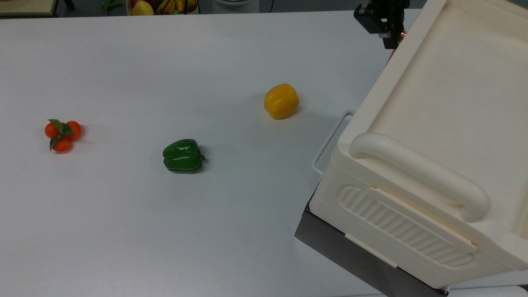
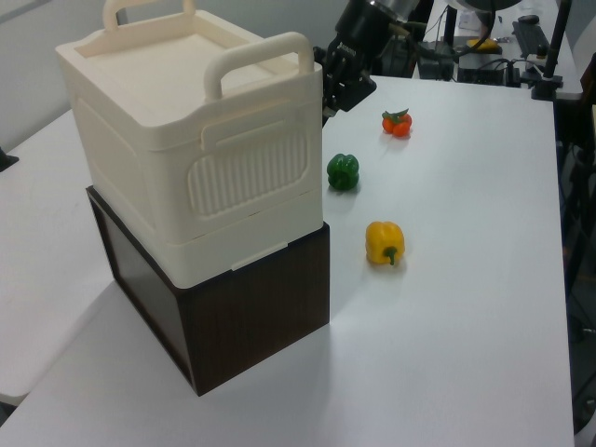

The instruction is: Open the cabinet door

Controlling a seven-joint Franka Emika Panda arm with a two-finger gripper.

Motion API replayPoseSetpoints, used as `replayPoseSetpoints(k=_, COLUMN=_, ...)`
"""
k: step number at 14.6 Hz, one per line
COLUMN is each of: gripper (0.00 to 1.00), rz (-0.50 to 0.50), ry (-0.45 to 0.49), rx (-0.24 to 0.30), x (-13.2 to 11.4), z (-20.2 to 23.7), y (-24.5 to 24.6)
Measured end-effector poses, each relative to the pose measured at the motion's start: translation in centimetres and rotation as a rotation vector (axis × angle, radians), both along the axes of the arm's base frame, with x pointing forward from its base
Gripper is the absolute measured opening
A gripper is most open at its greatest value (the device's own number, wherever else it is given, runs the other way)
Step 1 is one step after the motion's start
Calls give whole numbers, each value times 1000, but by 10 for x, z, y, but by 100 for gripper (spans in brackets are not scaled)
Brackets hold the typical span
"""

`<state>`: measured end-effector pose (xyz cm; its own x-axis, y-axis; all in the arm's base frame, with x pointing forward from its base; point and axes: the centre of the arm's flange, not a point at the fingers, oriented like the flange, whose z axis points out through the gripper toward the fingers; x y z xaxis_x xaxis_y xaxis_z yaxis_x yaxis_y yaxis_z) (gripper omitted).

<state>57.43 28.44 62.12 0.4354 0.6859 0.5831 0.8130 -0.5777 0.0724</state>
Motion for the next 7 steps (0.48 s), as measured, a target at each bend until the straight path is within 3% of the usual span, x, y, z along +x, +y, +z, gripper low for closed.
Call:
replayPoseSetpoints(k=4, gripper=23, rz=7, ry=-13, rx=-6, x=0, z=0, y=2)
replayPoseSetpoints(k=5, gripper=17, rz=13, ry=-16, rx=-11, x=-2, z=0, y=5)
replayPoseSetpoints(k=7, gripper=14, rz=14, ry=-18, rx=-15, x=-2, z=0, y=5)
